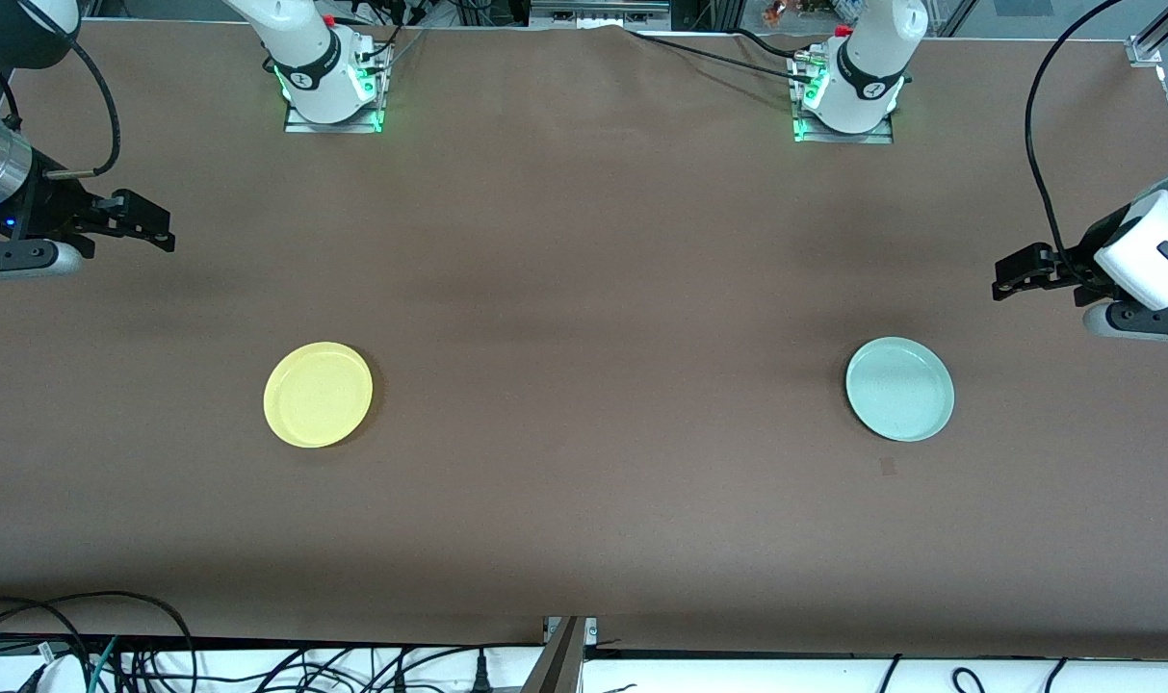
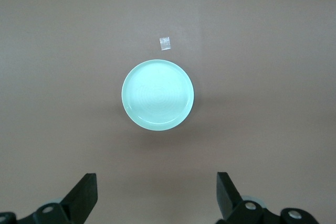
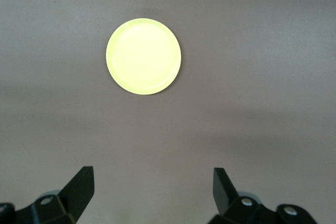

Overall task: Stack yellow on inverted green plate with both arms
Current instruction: 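Move the left gripper toward the rim of the green plate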

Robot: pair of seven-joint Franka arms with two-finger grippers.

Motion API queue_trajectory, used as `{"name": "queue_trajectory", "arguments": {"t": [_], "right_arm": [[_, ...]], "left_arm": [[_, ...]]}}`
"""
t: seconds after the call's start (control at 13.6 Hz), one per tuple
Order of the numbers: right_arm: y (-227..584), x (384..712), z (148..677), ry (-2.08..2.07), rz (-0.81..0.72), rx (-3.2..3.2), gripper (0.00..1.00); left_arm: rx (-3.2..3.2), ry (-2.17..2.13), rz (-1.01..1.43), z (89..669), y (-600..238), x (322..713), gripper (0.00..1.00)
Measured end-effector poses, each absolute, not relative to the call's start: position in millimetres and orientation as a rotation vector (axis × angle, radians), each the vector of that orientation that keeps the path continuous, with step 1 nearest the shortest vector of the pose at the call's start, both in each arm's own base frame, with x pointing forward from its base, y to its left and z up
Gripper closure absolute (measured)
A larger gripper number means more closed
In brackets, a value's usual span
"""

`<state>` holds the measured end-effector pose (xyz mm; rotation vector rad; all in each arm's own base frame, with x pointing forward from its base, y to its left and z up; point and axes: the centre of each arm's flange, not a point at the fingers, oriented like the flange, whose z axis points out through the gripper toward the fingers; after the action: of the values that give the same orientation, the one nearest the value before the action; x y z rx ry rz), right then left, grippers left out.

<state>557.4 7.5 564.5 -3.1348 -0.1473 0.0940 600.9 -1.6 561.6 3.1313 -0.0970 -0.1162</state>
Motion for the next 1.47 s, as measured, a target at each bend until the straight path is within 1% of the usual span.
{"name": "queue_trajectory", "arguments": {"t": [0.44,0.66,1.03,1.47], "right_arm": [[7,557,564,-0.147,0.094,-3.135,0.00],[7,557,564,-0.147,0.095,-3.135,0.00],[7,558,564,-0.147,0.097,-3.135,0.00],[7,558,563,-0.147,0.097,-3.135,0.00]], "left_arm": [[3.131,-0.102,-0.120,560,-3,601,0.00],[3.130,-0.081,-0.157,546,4,605,0.00],[3.127,-0.020,-0.208,510,30,617,0.00],[3.114,-0.029,-0.221,439,63,637,0.00]]}}
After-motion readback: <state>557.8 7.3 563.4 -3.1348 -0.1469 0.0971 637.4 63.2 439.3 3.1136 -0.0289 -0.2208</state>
